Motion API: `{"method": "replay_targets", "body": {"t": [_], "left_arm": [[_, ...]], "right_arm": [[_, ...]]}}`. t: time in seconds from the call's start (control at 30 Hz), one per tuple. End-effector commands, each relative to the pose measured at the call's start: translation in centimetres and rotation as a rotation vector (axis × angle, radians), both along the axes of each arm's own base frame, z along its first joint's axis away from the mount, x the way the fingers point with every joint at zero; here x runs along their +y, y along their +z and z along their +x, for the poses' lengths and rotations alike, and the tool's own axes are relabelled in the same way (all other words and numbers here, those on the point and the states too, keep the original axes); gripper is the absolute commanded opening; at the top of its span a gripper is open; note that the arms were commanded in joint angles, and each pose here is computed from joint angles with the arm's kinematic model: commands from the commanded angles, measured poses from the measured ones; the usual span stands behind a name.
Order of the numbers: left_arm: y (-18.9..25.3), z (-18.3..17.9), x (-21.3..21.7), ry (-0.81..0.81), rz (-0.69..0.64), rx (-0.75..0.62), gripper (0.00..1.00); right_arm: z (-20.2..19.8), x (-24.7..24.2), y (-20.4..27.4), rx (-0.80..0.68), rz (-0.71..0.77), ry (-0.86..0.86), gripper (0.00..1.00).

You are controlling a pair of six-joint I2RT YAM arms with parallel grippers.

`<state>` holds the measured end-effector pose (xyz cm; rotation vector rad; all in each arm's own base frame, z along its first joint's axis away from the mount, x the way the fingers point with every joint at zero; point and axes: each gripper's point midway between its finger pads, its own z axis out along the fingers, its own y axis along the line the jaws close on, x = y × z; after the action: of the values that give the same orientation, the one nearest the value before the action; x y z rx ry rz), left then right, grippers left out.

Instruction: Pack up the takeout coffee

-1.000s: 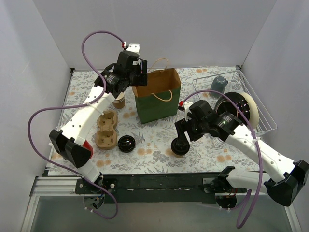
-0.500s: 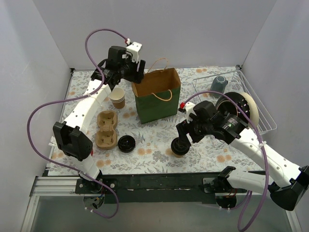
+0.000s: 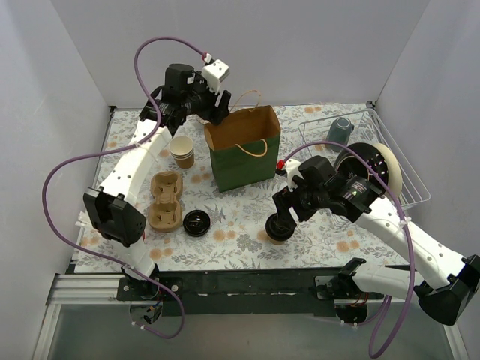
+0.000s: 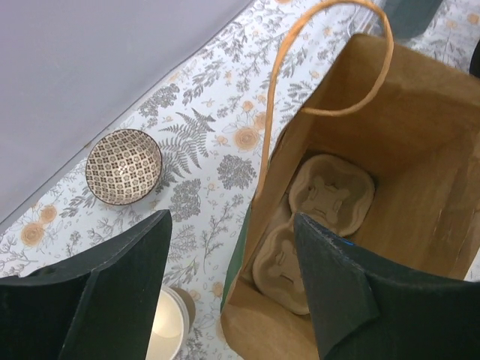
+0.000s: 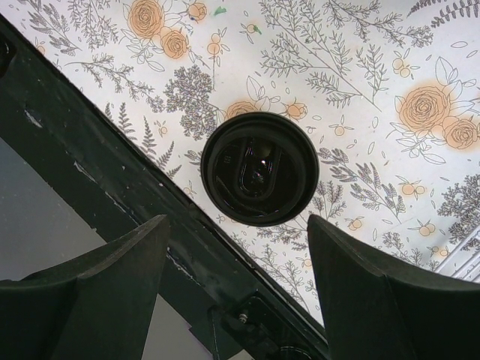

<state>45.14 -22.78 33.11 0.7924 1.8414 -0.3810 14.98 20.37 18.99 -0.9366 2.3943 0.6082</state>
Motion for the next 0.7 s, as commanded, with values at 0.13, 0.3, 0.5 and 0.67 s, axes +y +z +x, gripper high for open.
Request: {"method": "replay_targets", "body": {"t": [0.13, 0.3, 0.5, 0.67], "left_arm": [[-2.0, -1.9, 2.2, -0.084, 0.112, 0.024, 0.66], [-3.0, -1.1, 2.3, -0.084, 0.116, 0.029, 0.63], [-2.4, -1.8, 1.1, -0.135, 0.055, 0.042, 0.35], [-2.8, -2.7, 0.5, -0.173, 0.034, 0.062, 0.03]], "right_arm": [[0.5, 0.6, 1.1, -0.040, 0.016, 0.030, 0.82], [0.5, 0.7, 1.1, -0.036, 0.027, 0.030, 0.82], [0.6, 0.3, 0.7, -0.042, 0.001, 0.024, 0.82], [0.3, -0.3, -0.5, -0.030, -0.028, 0.026, 0.85]]}}
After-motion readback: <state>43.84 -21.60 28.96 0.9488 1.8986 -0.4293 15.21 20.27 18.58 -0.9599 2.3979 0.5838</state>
